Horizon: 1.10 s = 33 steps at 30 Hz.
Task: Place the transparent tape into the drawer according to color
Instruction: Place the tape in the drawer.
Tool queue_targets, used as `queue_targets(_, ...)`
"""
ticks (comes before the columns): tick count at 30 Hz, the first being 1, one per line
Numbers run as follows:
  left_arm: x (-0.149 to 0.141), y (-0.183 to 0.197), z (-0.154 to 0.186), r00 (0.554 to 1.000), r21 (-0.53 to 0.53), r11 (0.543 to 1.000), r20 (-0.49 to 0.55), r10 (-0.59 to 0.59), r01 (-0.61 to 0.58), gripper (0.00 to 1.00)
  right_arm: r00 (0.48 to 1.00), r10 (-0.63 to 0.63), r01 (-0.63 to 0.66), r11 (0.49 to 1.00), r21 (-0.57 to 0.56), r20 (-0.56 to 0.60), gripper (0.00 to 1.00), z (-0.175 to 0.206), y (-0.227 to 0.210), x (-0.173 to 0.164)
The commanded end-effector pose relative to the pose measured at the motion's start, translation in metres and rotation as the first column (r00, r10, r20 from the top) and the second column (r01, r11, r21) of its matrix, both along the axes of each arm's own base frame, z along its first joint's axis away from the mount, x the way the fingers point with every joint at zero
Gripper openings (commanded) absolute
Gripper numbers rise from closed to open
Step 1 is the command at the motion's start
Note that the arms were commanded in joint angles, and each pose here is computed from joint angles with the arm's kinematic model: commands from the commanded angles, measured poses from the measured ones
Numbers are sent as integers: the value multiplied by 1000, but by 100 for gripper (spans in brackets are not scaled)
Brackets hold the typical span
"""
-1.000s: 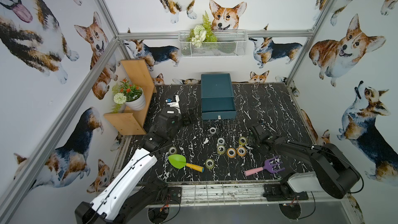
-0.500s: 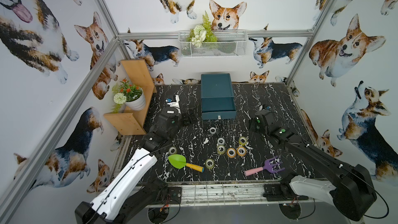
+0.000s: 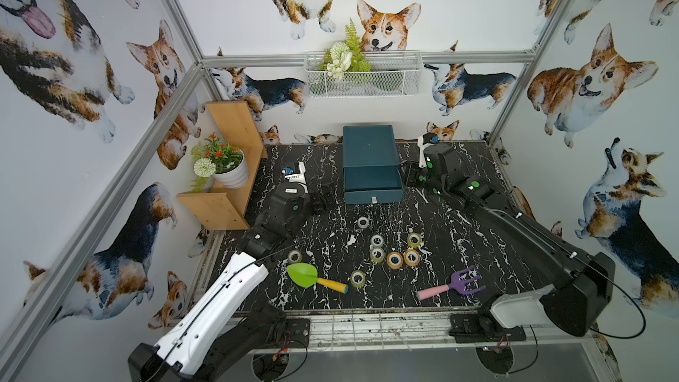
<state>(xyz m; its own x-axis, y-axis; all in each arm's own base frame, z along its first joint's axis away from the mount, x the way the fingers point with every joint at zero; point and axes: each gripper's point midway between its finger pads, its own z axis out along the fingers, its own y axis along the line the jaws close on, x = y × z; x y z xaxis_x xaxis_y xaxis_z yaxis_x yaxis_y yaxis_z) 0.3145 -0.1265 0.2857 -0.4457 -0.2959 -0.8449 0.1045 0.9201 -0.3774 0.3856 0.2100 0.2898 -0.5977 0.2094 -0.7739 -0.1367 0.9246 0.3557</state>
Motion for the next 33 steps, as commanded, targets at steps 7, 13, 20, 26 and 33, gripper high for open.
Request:
queue_targets(7, -2, 3, 6, 1000, 7, 1000, 15, 7, -8, 100, 986, 128, -141, 983, -121, -110, 34, -32, 29, 7)
queue_targets(13, -2, 2, 5, 1000, 9, 1000, 12, 0, 0, 99, 979, 120, -152, 969, -196, -167, 35, -58, 31, 14)
queue_targets(20, -2, 1, 4, 1000, 9, 1000, 9, -3, 2, 100, 979, 108, -147, 963, -227, -175, 41, -67, 30, 19)
queue_targets(26, -2, 1, 5, 1000, 9, 1000, 12, -3, 3, 100, 981, 115, -148, 965, -219, -154, 53, -62, 33, 21)
queue_targets(33, -1, 0, 3, 1000, 15, 1000, 10, -10, 9, 100, 985, 124, -147, 969, -199, -122, 60, -52, 36, 23)
